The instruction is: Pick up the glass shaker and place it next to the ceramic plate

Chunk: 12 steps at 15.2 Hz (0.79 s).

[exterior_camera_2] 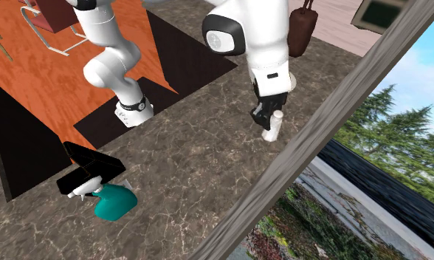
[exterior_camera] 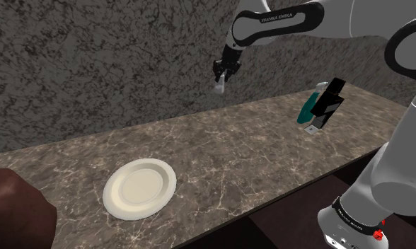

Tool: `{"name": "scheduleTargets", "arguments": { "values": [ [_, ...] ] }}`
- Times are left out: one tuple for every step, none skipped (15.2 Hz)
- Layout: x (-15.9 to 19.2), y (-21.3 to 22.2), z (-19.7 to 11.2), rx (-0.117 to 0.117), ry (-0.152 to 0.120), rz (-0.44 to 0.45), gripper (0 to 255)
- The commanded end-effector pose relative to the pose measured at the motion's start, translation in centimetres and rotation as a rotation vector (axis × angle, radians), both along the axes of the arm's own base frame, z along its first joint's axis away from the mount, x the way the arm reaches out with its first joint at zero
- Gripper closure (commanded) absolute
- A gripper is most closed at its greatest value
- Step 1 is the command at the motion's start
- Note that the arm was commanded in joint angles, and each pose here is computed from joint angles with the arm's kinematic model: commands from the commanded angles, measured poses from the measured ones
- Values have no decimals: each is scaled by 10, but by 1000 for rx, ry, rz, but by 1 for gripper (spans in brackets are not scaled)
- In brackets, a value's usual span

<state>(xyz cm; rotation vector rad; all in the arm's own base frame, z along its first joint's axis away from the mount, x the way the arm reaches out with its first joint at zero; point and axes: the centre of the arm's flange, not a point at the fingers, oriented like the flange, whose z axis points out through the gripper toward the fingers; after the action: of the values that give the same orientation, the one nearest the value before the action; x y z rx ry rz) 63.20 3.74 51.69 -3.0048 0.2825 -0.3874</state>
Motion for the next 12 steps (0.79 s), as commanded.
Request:
{"name": "scheduleTargets", "arguments": {
  "values": [
    [-1, 23, -2, 0, -1, -2, 255],
    [-1, 36, -2, 0, -1, -2, 255],
    [-1, 49, -2, 0, -1, -2, 255],
    [0, 63, -2, 0, -1, -2, 255],
    [0, 76, -2, 0, -1, -2, 255],
    [0, 89, -2, 0, -1, -2, 255],
    [0, 102, -2, 0, -1, -2, 255],
    [1, 115, -1, 0, -1, -2, 255],
    [1, 129, -1, 0, -1, -2, 255],
    [1, 142, -1, 0, -1, -2, 255],
    [1, 155, -1, 0, -1, -2, 255],
    [1, 168, -1, 0, -1, -2, 255]
  ]
}}
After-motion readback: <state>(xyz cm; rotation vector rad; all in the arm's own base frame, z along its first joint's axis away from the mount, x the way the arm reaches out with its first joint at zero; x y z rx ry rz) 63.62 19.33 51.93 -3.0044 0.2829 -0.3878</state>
